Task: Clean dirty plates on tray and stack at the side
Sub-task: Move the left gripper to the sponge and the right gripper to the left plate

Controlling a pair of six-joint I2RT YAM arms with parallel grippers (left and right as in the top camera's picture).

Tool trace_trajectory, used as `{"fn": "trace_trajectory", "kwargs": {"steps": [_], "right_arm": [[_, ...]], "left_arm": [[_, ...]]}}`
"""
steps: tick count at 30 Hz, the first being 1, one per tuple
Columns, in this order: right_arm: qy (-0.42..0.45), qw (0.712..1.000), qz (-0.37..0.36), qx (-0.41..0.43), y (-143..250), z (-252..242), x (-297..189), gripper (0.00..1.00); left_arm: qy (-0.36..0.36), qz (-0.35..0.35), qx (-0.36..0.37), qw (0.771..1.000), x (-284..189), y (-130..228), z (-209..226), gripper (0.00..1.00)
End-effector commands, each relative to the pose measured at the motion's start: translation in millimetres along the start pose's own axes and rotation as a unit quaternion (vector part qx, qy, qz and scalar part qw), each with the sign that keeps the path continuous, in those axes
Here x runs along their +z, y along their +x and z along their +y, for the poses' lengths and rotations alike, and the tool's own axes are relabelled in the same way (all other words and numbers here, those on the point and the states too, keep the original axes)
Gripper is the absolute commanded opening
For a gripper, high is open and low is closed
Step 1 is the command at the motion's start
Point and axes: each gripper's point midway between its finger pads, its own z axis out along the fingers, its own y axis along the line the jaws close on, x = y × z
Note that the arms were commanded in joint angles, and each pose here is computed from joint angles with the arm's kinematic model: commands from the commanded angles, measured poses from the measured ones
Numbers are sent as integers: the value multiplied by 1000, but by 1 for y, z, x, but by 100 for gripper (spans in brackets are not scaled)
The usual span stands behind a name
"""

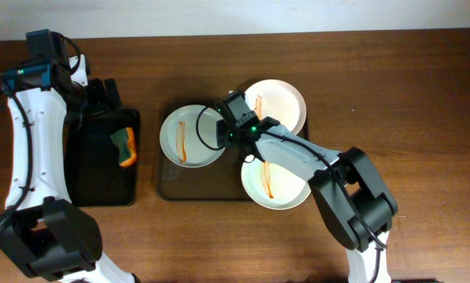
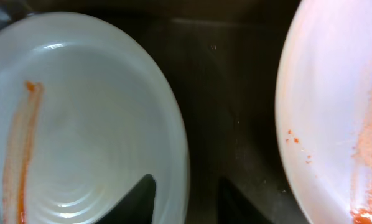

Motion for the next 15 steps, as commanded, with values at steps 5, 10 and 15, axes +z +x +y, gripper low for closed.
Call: {"fn": "trace_trajectory", "kwargs": {"steps": [5,10,15], "right_arm": [[-5,1000,9,18,4,1,11,4],[2,997,81,22,38,-7,9,4],[-9,992,112,48,51,-4,7,21]], "left_arm": [[-1,-2,-8,1000,0,-4,3,100],[-3,28,-10,1000,-1,11,4,100],[-2,34,-11,999,-1,13,3,100]]}}
